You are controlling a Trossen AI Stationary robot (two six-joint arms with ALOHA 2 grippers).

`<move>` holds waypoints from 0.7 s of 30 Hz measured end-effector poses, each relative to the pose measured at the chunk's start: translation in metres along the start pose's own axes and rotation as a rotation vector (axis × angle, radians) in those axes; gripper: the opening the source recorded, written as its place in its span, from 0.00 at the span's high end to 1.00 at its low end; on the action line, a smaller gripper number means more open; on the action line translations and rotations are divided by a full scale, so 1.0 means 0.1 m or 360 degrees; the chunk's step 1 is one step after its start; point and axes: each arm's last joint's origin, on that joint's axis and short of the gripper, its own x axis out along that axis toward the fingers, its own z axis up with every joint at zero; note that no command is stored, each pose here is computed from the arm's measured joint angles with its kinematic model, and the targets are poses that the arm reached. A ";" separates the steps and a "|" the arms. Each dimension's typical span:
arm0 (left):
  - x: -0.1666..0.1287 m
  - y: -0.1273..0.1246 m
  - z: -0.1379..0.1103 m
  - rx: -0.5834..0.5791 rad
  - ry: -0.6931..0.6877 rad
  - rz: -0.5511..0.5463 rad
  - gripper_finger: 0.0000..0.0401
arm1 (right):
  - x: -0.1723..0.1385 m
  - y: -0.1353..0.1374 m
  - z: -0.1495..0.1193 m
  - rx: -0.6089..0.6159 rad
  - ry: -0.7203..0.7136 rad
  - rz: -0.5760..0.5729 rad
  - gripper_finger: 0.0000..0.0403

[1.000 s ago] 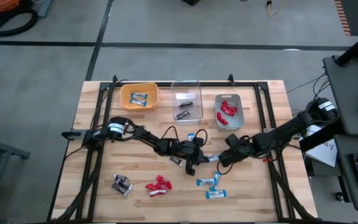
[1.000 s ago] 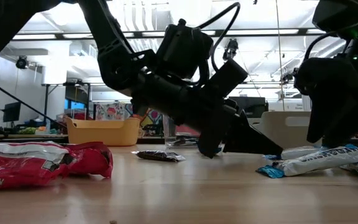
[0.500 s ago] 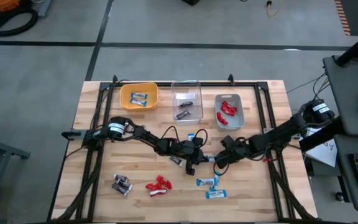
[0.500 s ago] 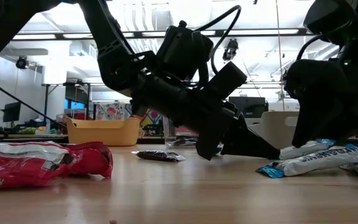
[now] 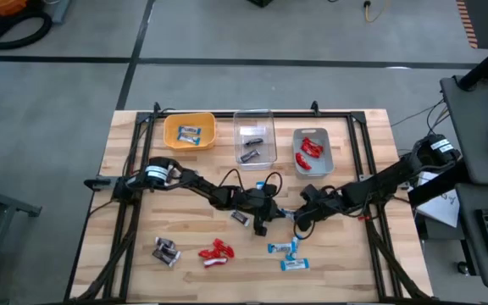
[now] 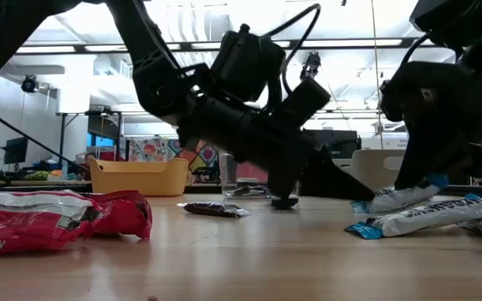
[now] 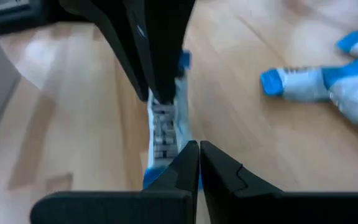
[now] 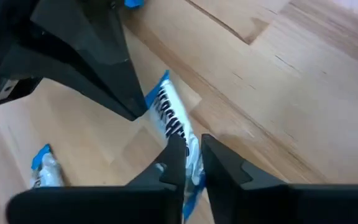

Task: Sort candy
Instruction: Put the white chocolate into the yellow bin

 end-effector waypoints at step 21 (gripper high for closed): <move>-1.42 0.25 0.55 0.0018 -0.0452 -0.0059 1.00 | -0.49 0.18 0.32 -0.0554 -0.0802 0.0099 0.95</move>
